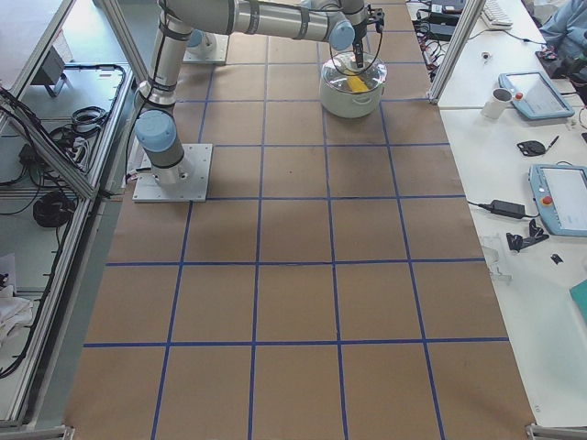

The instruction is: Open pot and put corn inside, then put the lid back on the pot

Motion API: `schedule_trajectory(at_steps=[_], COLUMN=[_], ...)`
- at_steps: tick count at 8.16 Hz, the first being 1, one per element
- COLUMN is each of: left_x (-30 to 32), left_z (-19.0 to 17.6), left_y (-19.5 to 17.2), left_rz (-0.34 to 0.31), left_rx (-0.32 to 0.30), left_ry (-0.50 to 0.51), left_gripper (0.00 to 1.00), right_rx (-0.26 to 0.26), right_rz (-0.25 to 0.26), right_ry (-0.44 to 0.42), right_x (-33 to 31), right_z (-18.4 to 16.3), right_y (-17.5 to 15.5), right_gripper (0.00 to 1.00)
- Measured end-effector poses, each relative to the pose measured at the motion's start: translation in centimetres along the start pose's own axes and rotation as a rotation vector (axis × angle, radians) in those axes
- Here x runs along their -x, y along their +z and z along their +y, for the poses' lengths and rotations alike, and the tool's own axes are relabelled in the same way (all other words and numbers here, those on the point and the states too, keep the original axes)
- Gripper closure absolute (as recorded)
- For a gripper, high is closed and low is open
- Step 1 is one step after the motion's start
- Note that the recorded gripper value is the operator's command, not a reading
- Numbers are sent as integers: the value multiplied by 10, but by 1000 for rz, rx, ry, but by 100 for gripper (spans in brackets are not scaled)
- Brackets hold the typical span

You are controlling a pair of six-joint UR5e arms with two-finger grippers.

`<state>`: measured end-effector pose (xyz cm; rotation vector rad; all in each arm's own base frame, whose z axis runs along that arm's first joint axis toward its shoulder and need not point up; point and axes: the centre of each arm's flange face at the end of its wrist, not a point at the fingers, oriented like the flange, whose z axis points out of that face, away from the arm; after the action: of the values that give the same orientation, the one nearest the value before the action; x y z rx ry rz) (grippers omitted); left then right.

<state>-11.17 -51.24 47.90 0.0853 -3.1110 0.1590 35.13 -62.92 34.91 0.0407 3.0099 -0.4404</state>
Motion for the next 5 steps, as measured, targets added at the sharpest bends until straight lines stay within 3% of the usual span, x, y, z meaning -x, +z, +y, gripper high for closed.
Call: schedule_trajectory(at_steps=[5], left_x=[-3], left_z=[3], left_y=[-4], left_rz=[31], left_rx=[-6], left_ry=[-24], left_gripper=[0], right_rx=[18], right_rz=[1], right_ry=[15], right_x=[0], right_z=[2], right_y=[1], right_gripper=[73])
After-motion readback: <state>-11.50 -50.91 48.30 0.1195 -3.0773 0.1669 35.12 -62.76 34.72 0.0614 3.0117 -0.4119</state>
